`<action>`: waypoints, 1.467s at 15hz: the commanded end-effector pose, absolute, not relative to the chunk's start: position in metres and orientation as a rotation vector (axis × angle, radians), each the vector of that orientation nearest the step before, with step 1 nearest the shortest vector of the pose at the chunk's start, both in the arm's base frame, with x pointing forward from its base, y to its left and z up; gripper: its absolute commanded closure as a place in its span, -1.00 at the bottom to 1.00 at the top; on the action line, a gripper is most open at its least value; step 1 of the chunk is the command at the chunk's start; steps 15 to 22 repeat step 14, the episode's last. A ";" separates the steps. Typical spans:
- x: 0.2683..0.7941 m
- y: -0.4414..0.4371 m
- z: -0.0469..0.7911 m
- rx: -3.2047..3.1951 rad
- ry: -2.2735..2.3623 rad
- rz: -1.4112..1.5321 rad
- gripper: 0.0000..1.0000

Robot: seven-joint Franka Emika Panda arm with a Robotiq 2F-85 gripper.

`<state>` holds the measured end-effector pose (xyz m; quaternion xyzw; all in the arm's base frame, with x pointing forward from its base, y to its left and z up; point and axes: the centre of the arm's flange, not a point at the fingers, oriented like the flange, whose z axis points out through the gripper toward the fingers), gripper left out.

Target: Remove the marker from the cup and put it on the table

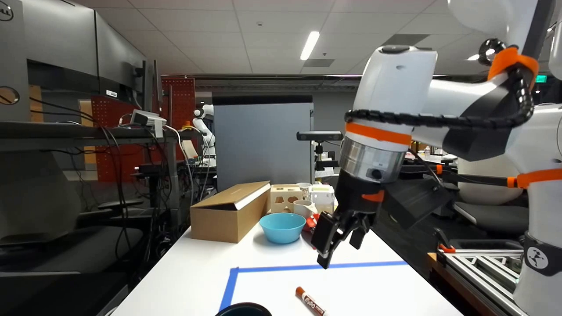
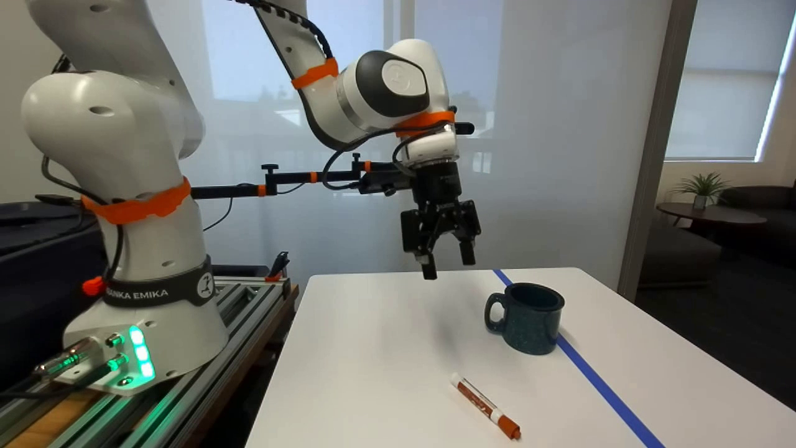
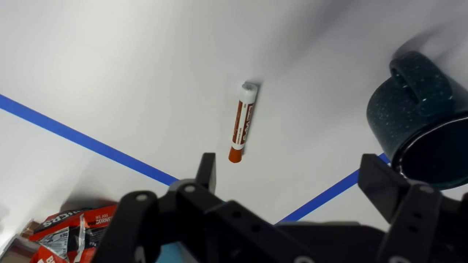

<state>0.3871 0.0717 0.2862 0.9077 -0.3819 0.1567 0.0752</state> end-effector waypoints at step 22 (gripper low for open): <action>0.394 0.050 0.358 2.795 -0.976 0.392 -1.00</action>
